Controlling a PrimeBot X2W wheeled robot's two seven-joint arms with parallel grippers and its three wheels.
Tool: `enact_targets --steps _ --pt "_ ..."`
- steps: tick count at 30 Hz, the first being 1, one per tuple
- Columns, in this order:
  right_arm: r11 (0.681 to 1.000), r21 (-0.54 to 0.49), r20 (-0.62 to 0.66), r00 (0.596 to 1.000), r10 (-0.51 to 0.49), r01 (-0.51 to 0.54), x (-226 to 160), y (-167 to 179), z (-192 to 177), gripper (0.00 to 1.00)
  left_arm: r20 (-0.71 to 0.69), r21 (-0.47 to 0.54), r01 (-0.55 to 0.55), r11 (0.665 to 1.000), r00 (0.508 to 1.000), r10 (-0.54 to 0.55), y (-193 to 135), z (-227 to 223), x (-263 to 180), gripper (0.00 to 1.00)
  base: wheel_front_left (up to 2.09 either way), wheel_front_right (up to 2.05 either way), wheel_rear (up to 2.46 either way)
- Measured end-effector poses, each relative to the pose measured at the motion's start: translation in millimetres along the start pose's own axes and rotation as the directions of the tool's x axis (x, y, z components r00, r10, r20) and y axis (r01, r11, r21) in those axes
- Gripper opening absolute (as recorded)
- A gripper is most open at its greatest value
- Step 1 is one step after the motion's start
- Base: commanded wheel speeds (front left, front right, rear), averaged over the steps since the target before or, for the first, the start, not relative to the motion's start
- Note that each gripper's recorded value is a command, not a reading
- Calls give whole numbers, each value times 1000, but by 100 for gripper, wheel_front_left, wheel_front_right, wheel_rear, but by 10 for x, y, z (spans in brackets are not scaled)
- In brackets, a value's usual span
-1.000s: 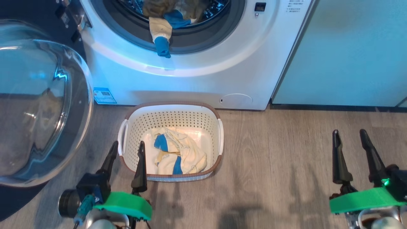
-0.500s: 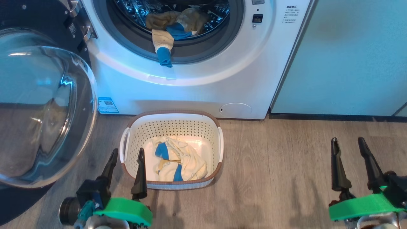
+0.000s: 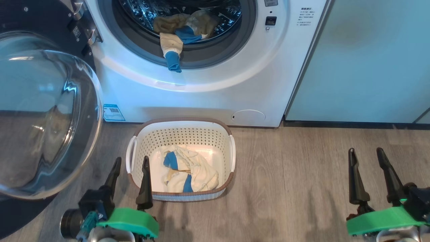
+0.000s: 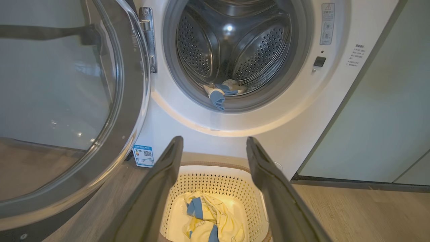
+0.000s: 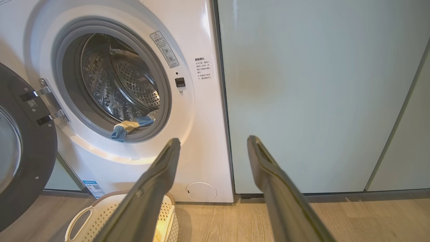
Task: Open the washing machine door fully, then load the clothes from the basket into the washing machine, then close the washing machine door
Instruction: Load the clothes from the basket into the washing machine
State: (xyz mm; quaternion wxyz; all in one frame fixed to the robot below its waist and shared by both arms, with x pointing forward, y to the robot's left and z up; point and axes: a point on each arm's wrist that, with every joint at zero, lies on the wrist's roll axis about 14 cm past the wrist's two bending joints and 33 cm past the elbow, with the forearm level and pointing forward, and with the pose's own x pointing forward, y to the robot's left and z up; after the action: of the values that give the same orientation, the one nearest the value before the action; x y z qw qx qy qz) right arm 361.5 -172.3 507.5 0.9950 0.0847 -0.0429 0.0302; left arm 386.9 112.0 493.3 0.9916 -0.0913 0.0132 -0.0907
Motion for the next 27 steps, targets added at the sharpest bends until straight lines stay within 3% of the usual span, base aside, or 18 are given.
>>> enact_targets --steps 15,27 --pt "1000 3 -42 999 -18 18 19 -58 -136 100 -53 -3 -18 1000 998 18 64 -199 132 100 0 0 0" --pt "999 14 -53 998 -33 34 266 -135 -226 100 -97 -38 -22 999 995 18 112 -383 723 100 0 0 0"
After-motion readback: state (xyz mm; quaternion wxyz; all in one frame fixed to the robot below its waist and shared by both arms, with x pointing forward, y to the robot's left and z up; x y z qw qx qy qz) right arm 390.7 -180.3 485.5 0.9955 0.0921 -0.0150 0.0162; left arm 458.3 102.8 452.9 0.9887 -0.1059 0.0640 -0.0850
